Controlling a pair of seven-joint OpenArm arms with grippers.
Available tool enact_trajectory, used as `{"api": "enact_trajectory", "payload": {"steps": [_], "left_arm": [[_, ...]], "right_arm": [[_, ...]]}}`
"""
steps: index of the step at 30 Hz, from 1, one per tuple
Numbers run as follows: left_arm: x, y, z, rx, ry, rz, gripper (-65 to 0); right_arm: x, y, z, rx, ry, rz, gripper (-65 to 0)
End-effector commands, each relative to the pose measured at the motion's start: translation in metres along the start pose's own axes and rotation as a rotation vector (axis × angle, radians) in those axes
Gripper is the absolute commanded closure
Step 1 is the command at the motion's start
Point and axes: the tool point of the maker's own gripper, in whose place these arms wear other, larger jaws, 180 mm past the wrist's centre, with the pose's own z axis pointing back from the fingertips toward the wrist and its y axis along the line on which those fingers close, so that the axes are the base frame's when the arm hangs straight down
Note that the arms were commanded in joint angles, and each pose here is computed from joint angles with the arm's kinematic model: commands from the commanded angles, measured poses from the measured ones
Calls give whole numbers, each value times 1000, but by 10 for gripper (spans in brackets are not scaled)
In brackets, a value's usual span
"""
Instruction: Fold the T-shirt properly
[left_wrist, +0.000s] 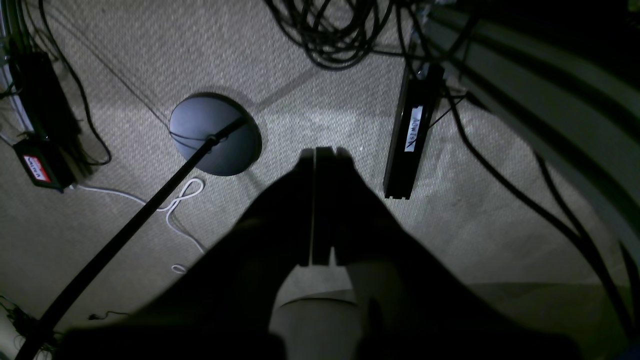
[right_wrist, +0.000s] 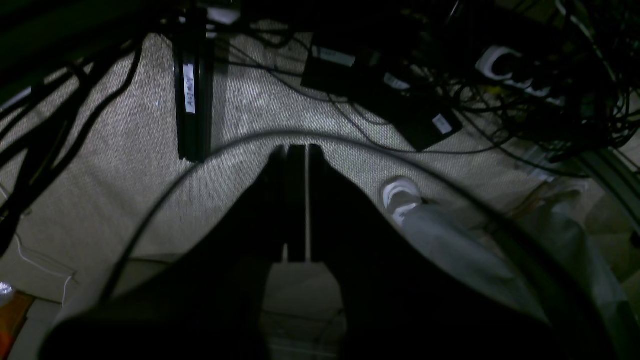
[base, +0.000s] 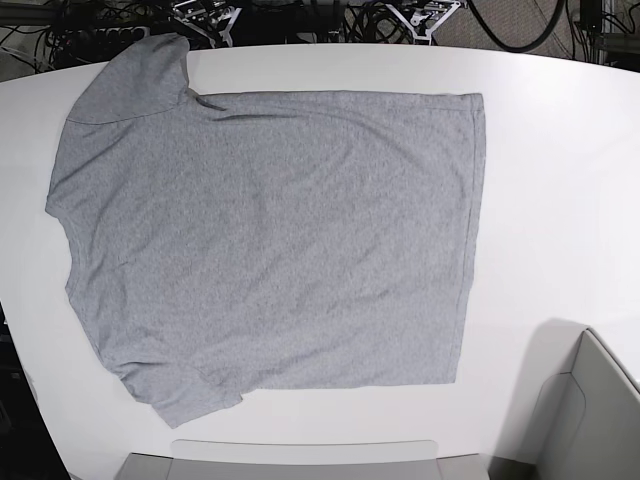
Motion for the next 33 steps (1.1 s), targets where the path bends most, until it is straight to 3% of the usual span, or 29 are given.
{"api": "enact_trajectory", "payload": {"steps": [1,8,12,22,30,33], "left_arm": [[-2,0,0,3,1,-2,-2],[-29,0,2,1,40,-4,-2],[-28,0,2,2,34,-2,-2],[1,31,13,48,-276,-20,-2],[-28,39,22,58,-289,-33,-2],[-24,41,26,62,-320,-29,-2]], "right_arm": [[4,-5,0,-3,-16,-6,0],[5,5,1,12,-112,-11,0],[11,13,1,26,-114,-1,0],[-4,-2,2,1,-101,-3,0],[-14,6,8,4,-147,10,0],[-34,1,10,-6,-82,19,0]]}}
